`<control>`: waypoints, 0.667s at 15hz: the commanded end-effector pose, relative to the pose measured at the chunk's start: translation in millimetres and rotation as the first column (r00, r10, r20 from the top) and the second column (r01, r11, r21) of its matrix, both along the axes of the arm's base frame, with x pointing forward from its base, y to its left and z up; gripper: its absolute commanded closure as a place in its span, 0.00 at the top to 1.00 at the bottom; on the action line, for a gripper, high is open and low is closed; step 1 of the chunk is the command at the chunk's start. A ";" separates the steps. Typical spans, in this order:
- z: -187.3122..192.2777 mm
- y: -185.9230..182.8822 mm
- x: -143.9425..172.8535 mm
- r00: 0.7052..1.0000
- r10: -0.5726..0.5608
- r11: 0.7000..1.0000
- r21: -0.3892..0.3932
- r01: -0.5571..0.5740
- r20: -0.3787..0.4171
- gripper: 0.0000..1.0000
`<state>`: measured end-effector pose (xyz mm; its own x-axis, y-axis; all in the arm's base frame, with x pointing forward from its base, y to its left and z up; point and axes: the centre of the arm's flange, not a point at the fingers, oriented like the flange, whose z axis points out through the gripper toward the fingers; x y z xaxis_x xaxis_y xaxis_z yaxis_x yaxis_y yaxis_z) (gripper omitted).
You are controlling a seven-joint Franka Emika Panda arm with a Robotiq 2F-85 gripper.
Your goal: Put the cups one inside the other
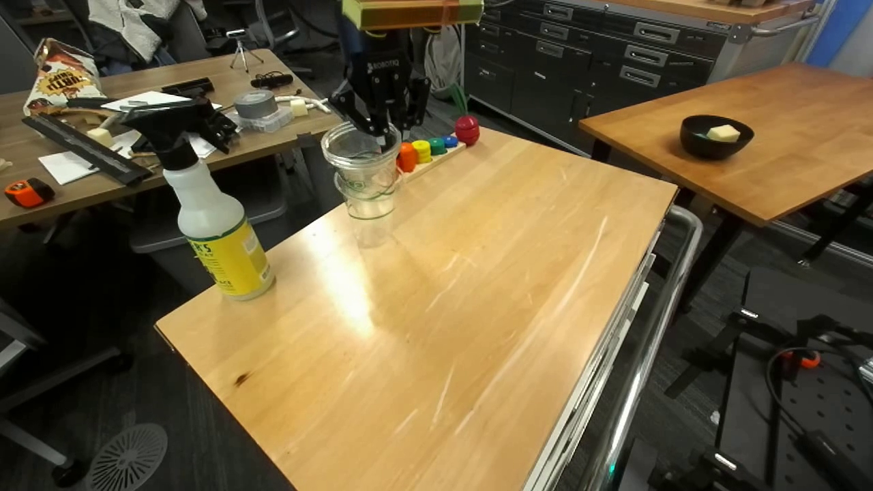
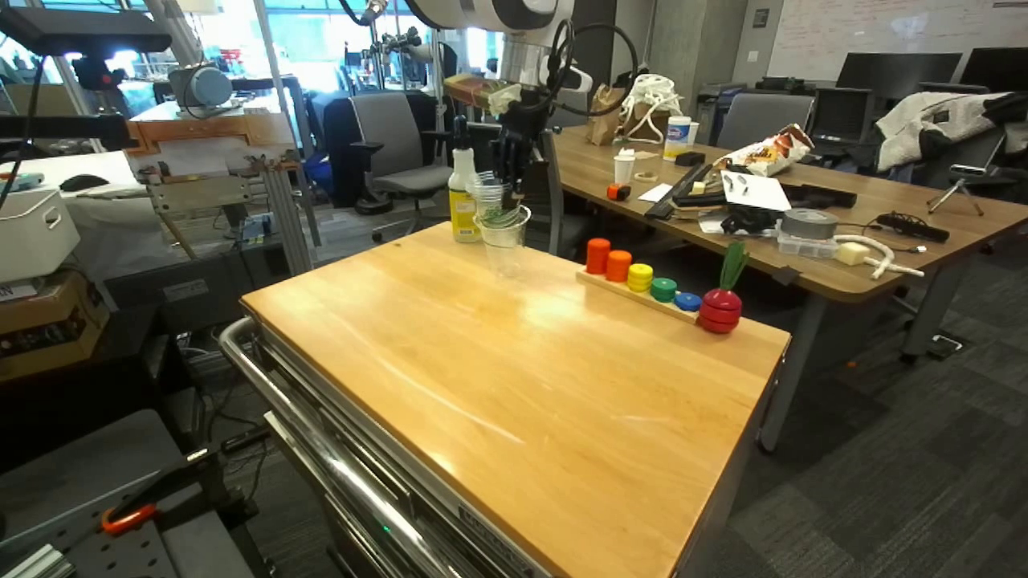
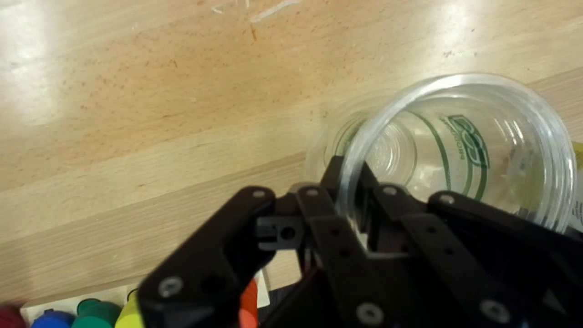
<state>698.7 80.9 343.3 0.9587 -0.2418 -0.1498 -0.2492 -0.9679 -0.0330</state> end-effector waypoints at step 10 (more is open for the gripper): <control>14.2 3.9 -17.2 0.999 0.035 0.998 -0.046 -0.034 0.021 0.99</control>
<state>692.5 86.8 338.7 0.9600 -0.2290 -0.1611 -0.2354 -0.9717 -0.0217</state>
